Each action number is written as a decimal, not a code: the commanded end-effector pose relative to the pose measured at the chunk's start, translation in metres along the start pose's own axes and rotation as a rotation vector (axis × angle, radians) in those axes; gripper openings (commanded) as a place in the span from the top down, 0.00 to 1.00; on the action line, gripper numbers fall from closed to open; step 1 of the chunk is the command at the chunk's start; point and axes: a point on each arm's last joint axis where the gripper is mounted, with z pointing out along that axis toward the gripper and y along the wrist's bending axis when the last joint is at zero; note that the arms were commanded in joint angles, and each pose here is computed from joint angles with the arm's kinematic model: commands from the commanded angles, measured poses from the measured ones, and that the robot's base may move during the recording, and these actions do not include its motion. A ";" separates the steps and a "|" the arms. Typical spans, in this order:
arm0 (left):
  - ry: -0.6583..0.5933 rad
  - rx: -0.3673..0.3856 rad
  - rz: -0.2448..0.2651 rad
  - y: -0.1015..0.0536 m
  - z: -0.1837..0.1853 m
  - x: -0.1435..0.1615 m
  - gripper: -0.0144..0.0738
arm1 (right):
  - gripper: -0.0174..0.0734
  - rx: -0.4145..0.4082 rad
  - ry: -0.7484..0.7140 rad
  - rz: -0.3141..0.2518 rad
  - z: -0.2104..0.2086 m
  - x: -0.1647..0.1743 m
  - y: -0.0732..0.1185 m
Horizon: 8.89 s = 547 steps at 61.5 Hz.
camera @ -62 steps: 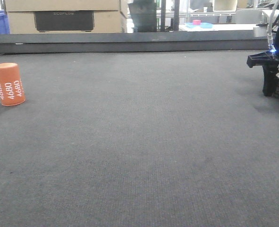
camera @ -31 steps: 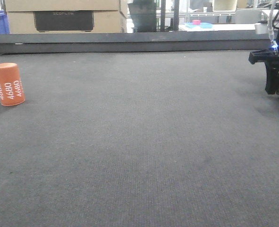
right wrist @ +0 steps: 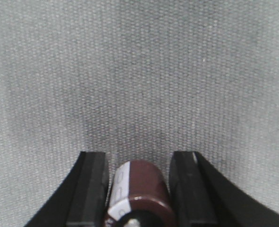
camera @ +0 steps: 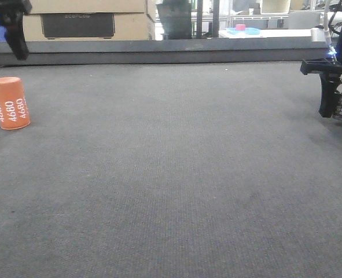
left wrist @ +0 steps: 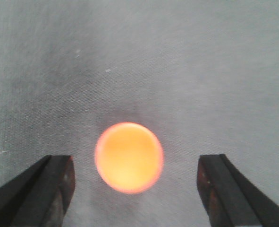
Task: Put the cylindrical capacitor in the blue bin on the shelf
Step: 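Close both grippers on the cylinders and lift them off the table, then raise both held cylinders up above the table surface, then drive the base away from the table holding both cylinders, then drive the base up to the steel shelf of blue bins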
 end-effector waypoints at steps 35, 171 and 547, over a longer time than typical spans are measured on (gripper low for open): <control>0.121 -0.006 0.021 0.000 0.054 0.003 0.35 | 0.99 -0.002 -0.049 -0.002 -0.010 -0.003 0.000; -0.980 0.076 -0.047 0.009 -0.179 0.206 0.96 | 0.99 -0.007 -1.222 -0.033 -0.174 0.232 0.008; -1.276 0.093 -0.045 0.012 -0.243 0.278 0.96 | 0.99 -0.038 -1.615 -0.077 -0.232 0.344 0.008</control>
